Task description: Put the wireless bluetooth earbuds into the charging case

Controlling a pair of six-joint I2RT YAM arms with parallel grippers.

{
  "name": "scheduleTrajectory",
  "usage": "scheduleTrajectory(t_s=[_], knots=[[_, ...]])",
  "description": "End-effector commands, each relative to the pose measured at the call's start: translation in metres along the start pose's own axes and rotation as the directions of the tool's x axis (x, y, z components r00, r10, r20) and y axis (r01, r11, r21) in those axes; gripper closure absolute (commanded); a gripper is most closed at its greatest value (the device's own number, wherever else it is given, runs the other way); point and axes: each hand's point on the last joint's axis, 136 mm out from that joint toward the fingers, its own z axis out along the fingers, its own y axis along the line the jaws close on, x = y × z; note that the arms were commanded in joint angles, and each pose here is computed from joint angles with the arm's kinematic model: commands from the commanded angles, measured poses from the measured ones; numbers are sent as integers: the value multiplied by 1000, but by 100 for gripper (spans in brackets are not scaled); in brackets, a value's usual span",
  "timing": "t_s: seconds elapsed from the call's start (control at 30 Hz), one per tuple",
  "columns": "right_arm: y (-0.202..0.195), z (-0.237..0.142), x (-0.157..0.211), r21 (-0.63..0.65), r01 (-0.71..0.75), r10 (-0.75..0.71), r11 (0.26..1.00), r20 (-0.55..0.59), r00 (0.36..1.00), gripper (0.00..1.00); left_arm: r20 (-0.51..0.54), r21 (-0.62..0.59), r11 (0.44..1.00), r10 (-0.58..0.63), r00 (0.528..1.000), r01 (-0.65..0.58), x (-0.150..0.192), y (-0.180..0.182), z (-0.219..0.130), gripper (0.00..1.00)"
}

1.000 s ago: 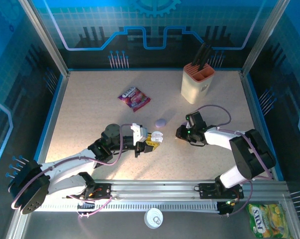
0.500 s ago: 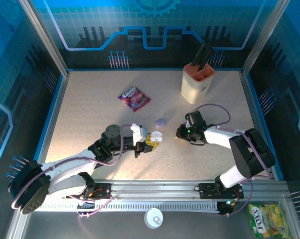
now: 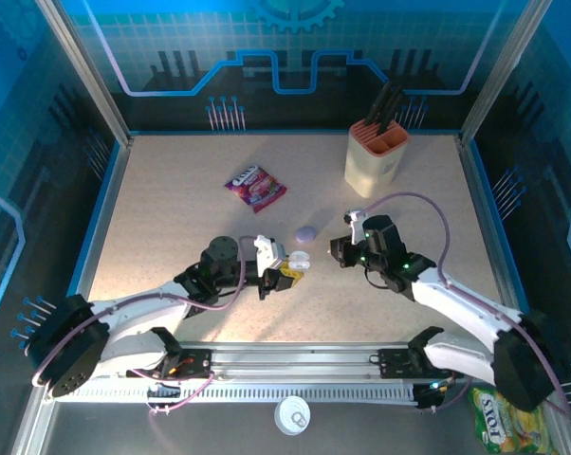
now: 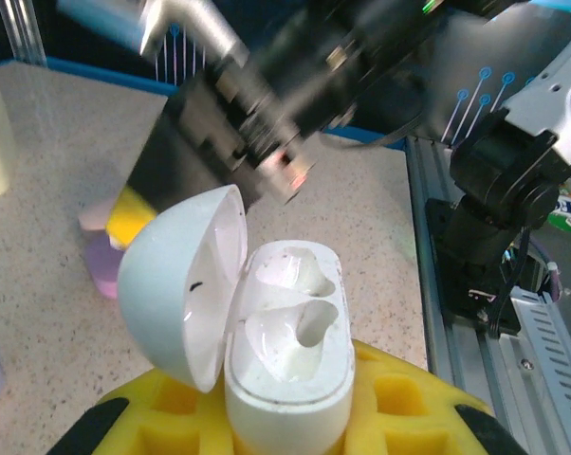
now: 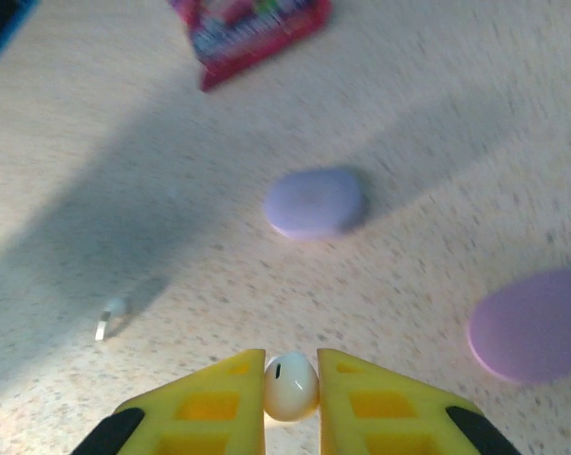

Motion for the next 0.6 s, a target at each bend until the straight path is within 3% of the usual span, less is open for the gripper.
scheduleTrajectory(t_s=[0.0, 0.23, 0.57], knots=[[9, -16, -16, -1, 137, -136, 991, 72, 988, 83, 13, 18, 999, -30, 999, 30, -9, 3, 3, 83], [44, -48, -42, -104, 199, -181, 974, 165, 970, 84, -2, 27, 998, -64, 998, 64, -6, 8, 7, 82], [92, -72, -48, -267, 286, -230, 920, 222, 948, 84, -19, 52, 995, -85, 996, 85, -3, 10, 11, 85]])
